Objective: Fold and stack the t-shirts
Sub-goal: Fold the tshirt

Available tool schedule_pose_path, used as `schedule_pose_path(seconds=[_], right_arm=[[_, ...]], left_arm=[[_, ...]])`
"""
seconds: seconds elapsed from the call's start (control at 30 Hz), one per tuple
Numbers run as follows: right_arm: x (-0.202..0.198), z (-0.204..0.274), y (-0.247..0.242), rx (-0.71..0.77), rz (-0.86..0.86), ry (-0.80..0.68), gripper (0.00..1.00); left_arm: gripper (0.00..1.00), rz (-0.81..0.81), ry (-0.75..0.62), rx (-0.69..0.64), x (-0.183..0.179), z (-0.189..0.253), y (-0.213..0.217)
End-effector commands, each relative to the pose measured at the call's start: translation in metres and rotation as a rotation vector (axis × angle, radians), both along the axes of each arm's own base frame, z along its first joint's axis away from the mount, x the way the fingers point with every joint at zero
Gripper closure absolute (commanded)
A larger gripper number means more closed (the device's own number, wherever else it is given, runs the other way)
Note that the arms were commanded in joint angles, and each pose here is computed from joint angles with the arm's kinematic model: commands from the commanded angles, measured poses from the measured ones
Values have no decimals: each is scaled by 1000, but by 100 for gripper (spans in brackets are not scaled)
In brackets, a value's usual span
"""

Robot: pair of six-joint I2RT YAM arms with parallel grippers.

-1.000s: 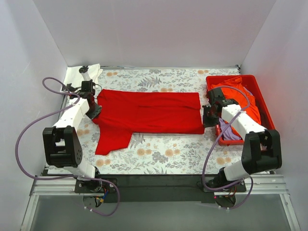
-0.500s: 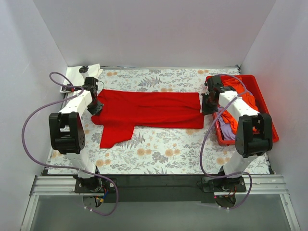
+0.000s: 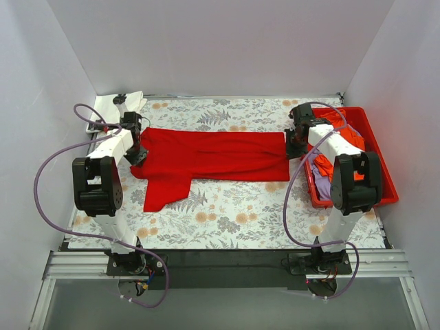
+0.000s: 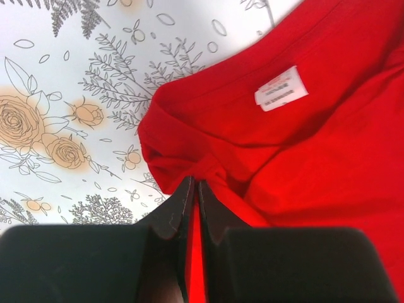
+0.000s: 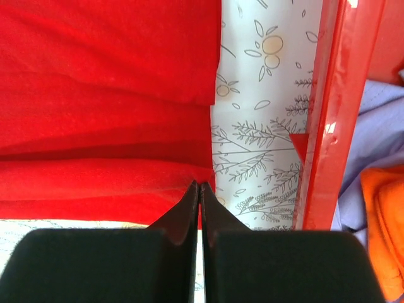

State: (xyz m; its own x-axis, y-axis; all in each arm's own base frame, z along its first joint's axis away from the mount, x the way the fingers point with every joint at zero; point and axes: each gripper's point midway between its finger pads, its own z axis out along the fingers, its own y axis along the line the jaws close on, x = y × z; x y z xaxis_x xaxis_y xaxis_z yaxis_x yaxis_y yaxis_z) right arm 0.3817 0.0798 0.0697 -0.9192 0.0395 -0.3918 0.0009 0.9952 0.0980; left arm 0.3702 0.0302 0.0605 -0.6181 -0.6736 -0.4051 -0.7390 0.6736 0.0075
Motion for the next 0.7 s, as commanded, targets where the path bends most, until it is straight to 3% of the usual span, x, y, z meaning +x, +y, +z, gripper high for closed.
schedule_pose_path(seconds=[0.0, 0.53, 0.67], right_arm=[[21, 14, 3, 13, 18, -66, 99], [29, 0, 0, -8, 11, -43, 98], [30, -3, 0, -15, 11, -43, 89]], left_arm=[[97, 31, -24, 58, -7, 7, 13], [95, -14, -91, 50, 43, 20, 14], [82, -35, -82, 21, 47, 12, 8]])
